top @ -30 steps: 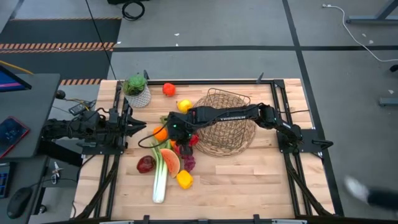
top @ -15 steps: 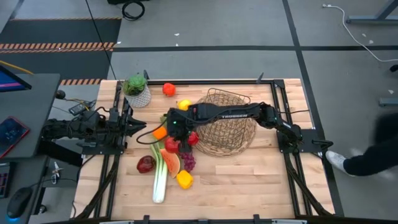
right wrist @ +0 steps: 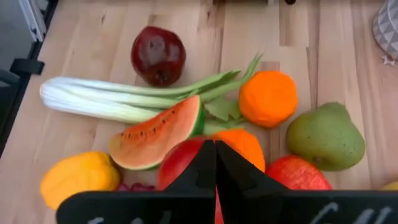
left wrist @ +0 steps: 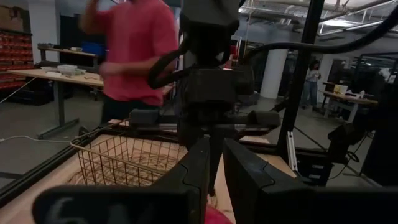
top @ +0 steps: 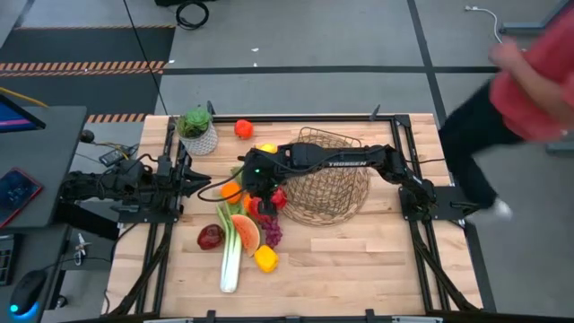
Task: Build produce basket
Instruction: Put the red apple into the gold wire basket
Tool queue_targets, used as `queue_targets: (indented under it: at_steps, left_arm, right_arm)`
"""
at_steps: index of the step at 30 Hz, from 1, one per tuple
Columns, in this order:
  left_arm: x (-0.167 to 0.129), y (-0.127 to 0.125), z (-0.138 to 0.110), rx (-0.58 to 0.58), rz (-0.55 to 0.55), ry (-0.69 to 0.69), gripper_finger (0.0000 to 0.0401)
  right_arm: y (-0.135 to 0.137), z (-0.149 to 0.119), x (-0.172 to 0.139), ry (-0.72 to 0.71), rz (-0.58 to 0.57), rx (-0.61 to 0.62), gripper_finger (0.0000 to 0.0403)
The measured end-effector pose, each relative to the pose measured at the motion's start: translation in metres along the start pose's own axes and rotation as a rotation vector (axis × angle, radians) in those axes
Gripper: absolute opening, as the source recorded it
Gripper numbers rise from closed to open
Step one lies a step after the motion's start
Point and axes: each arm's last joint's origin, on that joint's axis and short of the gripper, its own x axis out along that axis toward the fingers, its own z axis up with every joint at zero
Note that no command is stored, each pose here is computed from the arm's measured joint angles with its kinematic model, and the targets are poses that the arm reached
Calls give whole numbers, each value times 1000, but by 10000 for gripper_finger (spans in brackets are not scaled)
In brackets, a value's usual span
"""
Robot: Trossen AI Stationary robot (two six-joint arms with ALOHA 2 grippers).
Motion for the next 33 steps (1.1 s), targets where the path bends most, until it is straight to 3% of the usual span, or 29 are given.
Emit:
queue_targets:
  at_steps: [7, 12, 18, 26, 33]
  left_arm:
    - [0, 0, 0, 1, 0, -2, 52]
    - [0, 0, 0, 24, 0, -1, 52]
    - [0, 0, 0, 25, 0, 2, 53]
    - [0, 0, -1, 18, 0, 6, 52]
    - [0, 0, -1, -56, 1, 8, 52]
  right_arm:
    - [4, -11, 0, 116, 2, 12, 11]
    - [28, -15, 0, 161, -6, -27, 31]
    - [69, -21, 7, 190, -131, -175, 76]
    - [103, -30, 8, 210, -236, -95, 154]
    - [129, -47, 25, 185, -441, -222, 165]
